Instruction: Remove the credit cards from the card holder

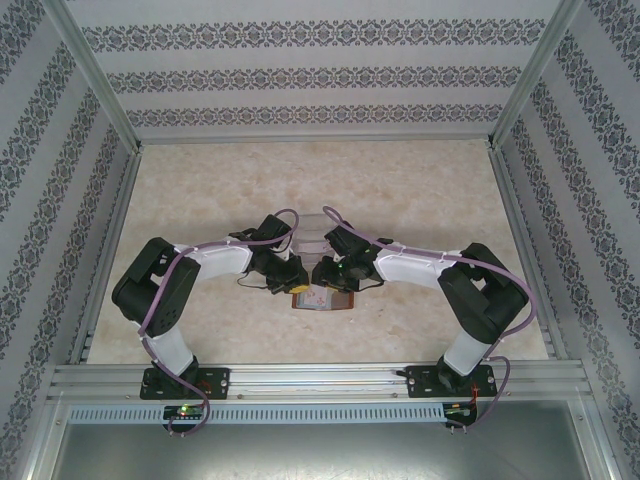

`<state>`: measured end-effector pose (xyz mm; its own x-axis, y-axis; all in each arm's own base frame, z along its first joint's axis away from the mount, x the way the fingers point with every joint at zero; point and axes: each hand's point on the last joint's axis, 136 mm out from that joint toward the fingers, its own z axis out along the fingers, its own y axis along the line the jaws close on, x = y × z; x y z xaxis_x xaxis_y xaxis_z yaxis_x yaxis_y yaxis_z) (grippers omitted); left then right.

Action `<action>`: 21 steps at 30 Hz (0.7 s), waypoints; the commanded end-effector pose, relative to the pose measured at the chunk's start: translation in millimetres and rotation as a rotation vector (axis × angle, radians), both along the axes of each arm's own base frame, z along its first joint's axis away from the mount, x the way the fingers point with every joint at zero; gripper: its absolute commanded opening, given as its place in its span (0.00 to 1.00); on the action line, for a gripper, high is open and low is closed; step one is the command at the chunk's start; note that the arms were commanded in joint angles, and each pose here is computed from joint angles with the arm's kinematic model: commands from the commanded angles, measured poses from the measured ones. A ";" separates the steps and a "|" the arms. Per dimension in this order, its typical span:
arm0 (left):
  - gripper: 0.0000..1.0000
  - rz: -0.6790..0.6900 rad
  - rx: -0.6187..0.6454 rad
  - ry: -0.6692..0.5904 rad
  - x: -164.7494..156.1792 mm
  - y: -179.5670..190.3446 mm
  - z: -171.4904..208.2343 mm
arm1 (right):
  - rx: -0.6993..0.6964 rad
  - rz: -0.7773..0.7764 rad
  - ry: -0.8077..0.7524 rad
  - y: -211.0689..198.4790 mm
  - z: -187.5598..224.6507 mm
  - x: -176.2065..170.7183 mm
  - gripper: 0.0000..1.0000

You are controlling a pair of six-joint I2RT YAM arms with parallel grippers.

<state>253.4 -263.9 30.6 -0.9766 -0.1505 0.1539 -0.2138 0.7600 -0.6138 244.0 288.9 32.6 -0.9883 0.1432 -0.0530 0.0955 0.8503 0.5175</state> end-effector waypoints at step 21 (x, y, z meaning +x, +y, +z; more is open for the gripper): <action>0.11 -0.028 0.059 0.030 -9.0 5.9 -10.2 | -0.034 -0.040 0.020 -21.6 -5.9 -4.1 0.30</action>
